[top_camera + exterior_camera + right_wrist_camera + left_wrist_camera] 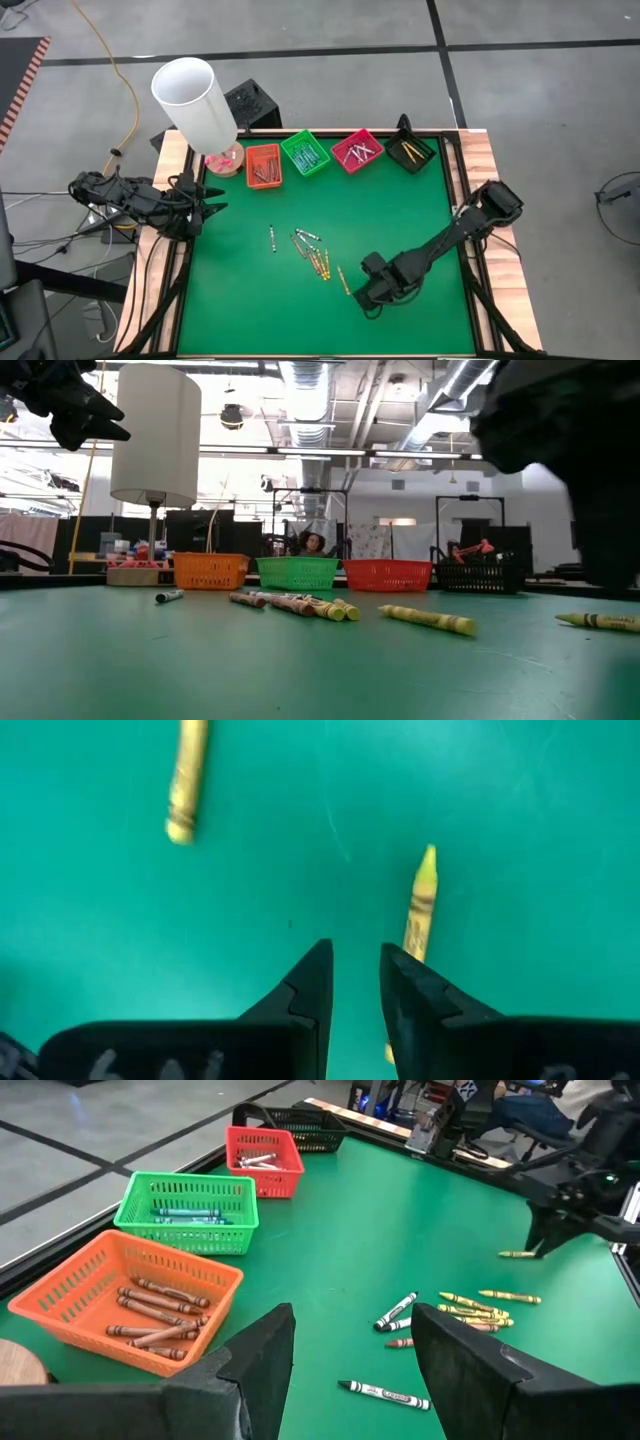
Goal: Sort crayons
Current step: Put the yellow/green crayon into the black bin
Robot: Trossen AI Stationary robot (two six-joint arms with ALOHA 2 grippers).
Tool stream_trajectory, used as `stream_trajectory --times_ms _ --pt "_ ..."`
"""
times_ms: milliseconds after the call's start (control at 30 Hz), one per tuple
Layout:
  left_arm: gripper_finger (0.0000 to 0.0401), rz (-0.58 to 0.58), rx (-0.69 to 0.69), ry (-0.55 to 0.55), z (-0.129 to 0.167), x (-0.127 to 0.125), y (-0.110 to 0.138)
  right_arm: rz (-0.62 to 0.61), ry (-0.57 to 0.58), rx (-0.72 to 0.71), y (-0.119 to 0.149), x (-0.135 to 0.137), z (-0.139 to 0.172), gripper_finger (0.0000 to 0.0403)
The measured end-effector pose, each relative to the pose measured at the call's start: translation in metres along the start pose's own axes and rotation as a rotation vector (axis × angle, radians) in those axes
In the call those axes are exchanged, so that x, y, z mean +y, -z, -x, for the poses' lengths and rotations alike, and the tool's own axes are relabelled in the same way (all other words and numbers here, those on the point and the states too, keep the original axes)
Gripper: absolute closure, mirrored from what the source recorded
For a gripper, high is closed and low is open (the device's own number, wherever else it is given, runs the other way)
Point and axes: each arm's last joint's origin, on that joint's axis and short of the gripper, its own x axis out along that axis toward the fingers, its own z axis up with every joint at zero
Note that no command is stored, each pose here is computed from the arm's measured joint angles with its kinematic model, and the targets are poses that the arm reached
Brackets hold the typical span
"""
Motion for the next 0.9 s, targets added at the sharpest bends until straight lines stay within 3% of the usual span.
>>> stream_trajectory --times_ms 267,533,900 --pt "0.0209 0.000 0.000 0.000 0.000 0.000 0.000 0.066 0.016 0.015 0.020 -0.001 -0.001 0.0313" --pt "0.0209 0.001 -0.002 0.000 0.000 0.000 0.000 0.097 0.095 0.022 0.015 -0.007 -0.006 0.0313" --pt "0.0209 0.001 -0.001 0.000 0.000 0.000 0.000 0.121 0.105 0.030 0.014 -0.008 -0.007 0.0313"
